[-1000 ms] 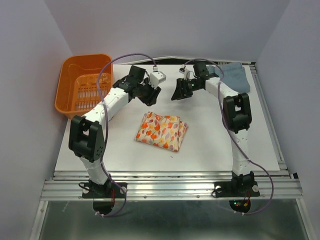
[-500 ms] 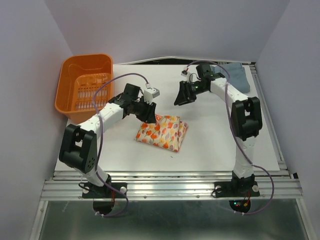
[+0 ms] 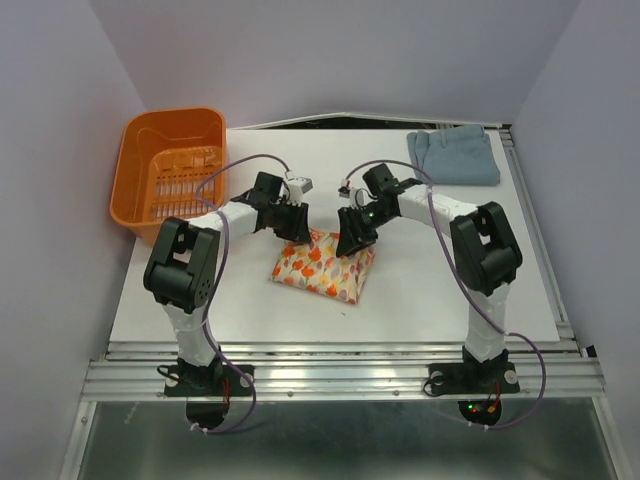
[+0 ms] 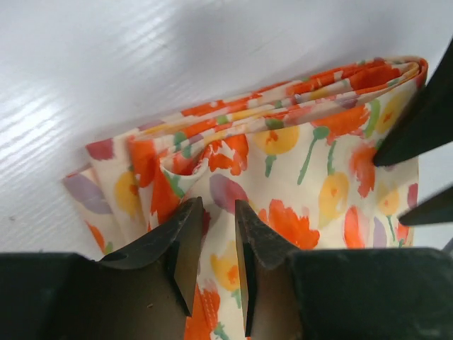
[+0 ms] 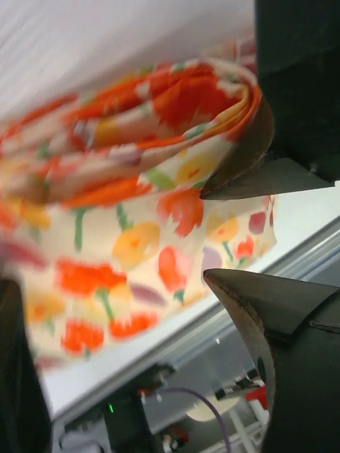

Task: Fold and stack the skirts
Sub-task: Fold the skirt, then neatly place the folded skirt to the corner

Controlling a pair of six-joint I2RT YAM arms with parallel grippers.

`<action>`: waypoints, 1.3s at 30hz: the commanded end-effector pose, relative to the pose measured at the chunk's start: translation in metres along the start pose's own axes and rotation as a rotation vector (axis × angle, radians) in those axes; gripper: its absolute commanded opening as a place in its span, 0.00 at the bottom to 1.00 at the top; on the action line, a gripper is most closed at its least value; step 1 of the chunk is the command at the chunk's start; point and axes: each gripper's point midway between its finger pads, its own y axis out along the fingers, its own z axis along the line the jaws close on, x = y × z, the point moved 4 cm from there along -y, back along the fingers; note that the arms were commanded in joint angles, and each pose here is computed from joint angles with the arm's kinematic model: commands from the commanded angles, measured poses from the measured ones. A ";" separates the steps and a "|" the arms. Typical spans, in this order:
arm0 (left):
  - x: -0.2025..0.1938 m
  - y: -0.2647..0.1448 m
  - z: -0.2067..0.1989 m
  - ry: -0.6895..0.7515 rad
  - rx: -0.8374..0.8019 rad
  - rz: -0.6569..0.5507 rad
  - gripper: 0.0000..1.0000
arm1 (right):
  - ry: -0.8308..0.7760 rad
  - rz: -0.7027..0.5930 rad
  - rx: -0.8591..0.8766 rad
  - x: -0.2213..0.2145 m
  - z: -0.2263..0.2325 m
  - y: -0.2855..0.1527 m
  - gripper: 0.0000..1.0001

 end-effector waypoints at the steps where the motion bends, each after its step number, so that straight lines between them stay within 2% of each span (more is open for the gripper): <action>1: 0.030 -0.002 0.015 0.006 0.042 -0.094 0.36 | 0.027 -0.029 -0.235 -0.006 -0.049 0.000 0.49; 7: 0.034 0.002 0.016 0.010 0.034 -0.088 0.36 | 0.066 -0.055 -0.412 -0.001 -0.093 -0.012 0.49; 11: 0.046 -0.005 0.010 0.030 0.022 -0.110 0.39 | 0.043 -0.080 -0.462 0.012 -0.100 -0.019 0.49; 15: 0.074 -0.041 -0.007 0.193 0.042 -0.207 0.46 | 0.000 -0.149 -0.405 0.040 -0.076 -0.037 0.51; 16: 0.078 -0.050 -0.009 0.232 0.083 -0.228 0.50 | -0.005 -0.164 -0.388 0.044 -0.069 -0.041 0.52; 19: 0.089 -0.090 -0.035 0.429 0.166 -0.312 0.59 | -0.025 -0.229 -0.301 0.057 -0.031 -0.062 0.57; 22: 0.065 -0.088 -0.065 0.617 0.211 -0.279 0.64 | 0.003 -0.255 -0.271 0.051 -0.018 -0.074 0.61; 23: 0.063 -0.098 -0.070 0.721 0.287 -0.285 0.64 | 0.028 -0.262 -0.259 0.048 -0.013 -0.076 0.66; 25: 0.033 -0.087 -0.087 0.845 0.301 -0.235 0.65 | 0.064 -0.289 -0.249 0.038 -0.009 -0.088 0.75; 26: 0.027 -0.090 -0.094 0.910 0.312 -0.236 0.67 | 0.084 -0.304 -0.254 0.035 -0.012 -0.094 0.78; 27: 0.019 -0.087 -0.100 0.951 0.311 -0.225 0.76 | 0.093 -0.317 -0.262 0.031 -0.012 -0.099 0.80; 29: -0.006 -0.075 -0.115 1.073 0.340 -0.185 0.76 | 0.127 -0.329 -0.261 0.017 -0.016 -0.107 0.86; 33: -0.043 -0.048 -0.131 1.229 0.363 -0.110 0.76 | 0.208 -0.310 -0.240 -0.008 -0.029 -0.105 0.91; 39: -0.057 -0.015 -0.147 1.342 0.411 -0.103 0.76 | 0.273 -0.300 -0.205 -0.037 -0.041 -0.094 0.92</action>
